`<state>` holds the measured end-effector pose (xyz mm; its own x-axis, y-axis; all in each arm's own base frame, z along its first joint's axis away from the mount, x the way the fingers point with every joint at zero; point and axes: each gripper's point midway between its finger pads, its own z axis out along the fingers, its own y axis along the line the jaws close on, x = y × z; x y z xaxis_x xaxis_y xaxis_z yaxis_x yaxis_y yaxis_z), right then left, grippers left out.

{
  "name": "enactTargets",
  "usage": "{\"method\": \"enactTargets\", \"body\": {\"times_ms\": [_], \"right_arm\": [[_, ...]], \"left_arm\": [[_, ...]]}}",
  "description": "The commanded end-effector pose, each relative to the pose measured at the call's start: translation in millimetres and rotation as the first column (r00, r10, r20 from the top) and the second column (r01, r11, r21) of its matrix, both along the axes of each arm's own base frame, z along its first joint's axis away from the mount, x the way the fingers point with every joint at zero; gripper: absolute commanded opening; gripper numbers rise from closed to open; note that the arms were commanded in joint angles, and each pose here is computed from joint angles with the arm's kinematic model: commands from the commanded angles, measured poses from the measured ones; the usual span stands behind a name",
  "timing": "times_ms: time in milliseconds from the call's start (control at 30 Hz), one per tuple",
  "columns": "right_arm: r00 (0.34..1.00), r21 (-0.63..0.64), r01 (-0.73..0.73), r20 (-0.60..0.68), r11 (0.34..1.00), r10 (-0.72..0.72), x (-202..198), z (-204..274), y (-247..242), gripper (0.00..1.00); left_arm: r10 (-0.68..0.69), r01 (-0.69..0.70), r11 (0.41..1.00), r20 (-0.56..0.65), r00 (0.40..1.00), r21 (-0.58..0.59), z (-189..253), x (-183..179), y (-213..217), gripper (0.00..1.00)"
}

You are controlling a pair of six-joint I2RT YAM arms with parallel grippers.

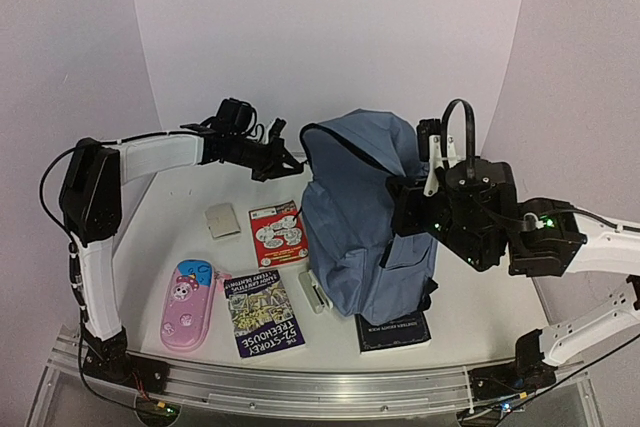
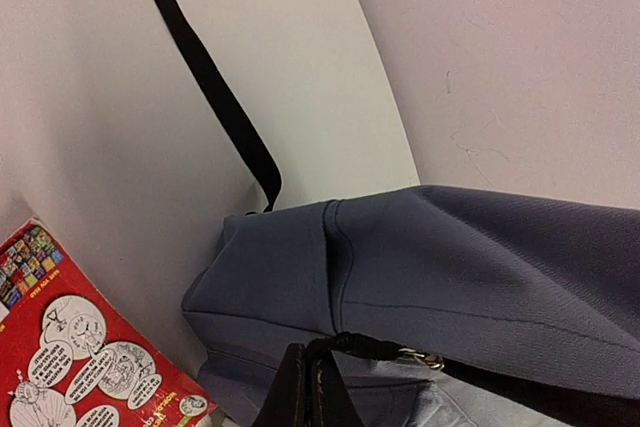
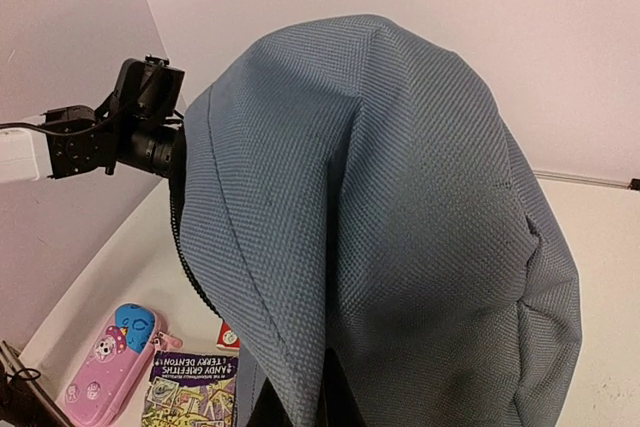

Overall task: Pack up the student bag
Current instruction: Unzip the student bag at the center of the board.

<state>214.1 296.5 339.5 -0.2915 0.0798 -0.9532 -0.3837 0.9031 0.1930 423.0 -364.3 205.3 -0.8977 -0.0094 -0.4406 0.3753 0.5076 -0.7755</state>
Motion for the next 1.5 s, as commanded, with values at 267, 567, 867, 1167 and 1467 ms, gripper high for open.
{"method": "enactTargets", "body": {"times_ms": [267, 567, 867, 1167, 1467], "right_arm": [[1.000, 0.063, 0.003, 0.023, 0.998, -0.005, -1, 23, 0, 0.00], [1.000, 0.058, 0.005, 0.025, 0.998, -0.007, 0, 23, 4, 0.12], [1.000, 0.068, -0.004, 0.024, 0.998, 0.003, 0, 27, 6, 0.84], [0.999, 0.085, -0.037, 0.027, 0.996, 0.035, -2, 36, 13, 0.96], [0.999, 0.107, -0.041, 0.030, 0.993, 0.038, -3, 40, 14, 0.98]], "left_arm": [[-0.001, 0.001, 1.000, -0.118, 0.993, 0.004, -59, 5, 3, 0.00], [0.017, -0.014, 0.999, -0.093, 0.996, 0.041, -60, -2, 13, 0.08], [0.155, -0.158, 0.987, 0.105, 0.982, 0.029, 24, -14, 46, 0.51], [0.154, -0.146, 0.987, 0.145, 0.977, -0.067, 70, -62, 60, 0.68], [0.120, -0.099, 0.990, 0.225, 0.967, -0.106, 113, -91, 49, 0.81]]}}
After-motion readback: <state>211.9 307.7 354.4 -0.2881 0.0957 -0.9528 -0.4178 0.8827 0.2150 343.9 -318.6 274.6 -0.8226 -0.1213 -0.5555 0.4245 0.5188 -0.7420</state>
